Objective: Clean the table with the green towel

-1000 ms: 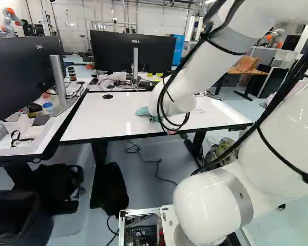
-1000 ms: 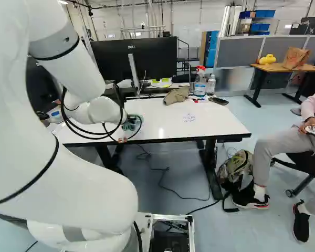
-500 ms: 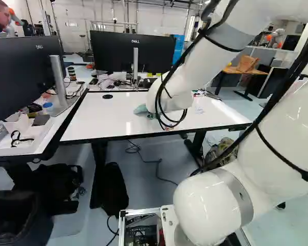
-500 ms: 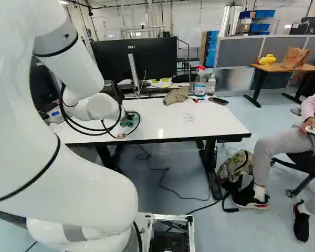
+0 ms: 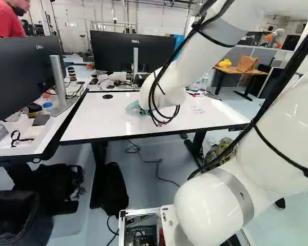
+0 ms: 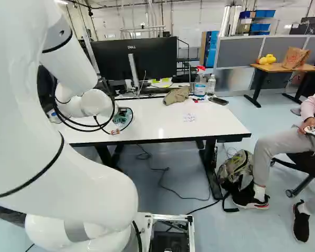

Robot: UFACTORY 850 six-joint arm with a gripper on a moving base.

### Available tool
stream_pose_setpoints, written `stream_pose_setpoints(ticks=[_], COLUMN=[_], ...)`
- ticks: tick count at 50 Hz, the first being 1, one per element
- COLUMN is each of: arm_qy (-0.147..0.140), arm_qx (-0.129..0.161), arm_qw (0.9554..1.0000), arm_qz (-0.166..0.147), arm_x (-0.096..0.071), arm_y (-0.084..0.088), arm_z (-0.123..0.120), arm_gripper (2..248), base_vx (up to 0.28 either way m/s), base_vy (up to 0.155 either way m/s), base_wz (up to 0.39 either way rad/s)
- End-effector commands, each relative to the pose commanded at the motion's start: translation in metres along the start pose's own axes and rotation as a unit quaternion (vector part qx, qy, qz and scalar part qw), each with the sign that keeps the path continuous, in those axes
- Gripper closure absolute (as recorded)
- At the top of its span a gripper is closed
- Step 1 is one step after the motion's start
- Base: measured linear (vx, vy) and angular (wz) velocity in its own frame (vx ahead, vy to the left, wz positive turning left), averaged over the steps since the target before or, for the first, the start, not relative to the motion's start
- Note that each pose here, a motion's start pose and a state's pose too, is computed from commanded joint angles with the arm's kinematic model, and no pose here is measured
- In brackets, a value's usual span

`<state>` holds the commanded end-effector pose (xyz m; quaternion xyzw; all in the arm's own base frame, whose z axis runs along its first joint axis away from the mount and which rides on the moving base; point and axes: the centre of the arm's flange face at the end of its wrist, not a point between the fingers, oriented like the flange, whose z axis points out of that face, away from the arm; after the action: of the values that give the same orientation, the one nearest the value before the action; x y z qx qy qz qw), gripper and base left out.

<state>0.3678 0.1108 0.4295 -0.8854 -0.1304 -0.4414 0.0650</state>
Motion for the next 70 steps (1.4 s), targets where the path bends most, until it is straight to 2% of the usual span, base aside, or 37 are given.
stream_pose_setpoints(ticks=[26, 50, 62, 70], arm_qy=[0.000, 0.001, 0.004, 0.004], arm_qx=[0.041, 0.078, 0.089, 0.089], arm_qw=[0.9987, 0.9953, 0.9938, 0.9938], arm_qz=[-0.031, -0.058, -0.067, -0.067], arm_x=[0.001, -0.010, -0.024, -0.024], arm_y=[-0.039, -0.073, -0.079, -0.079], arm_z=[0.001, -0.013, -0.028, -0.029], arm_gripper=[200, 200, 200, 200], base_vx=[0.000, 0.000, 0.000, 0.000], base_vy=[0.000, 0.000, 0.000, 0.000], base_wz=[0.000, 0.000, 0.000, 0.000])
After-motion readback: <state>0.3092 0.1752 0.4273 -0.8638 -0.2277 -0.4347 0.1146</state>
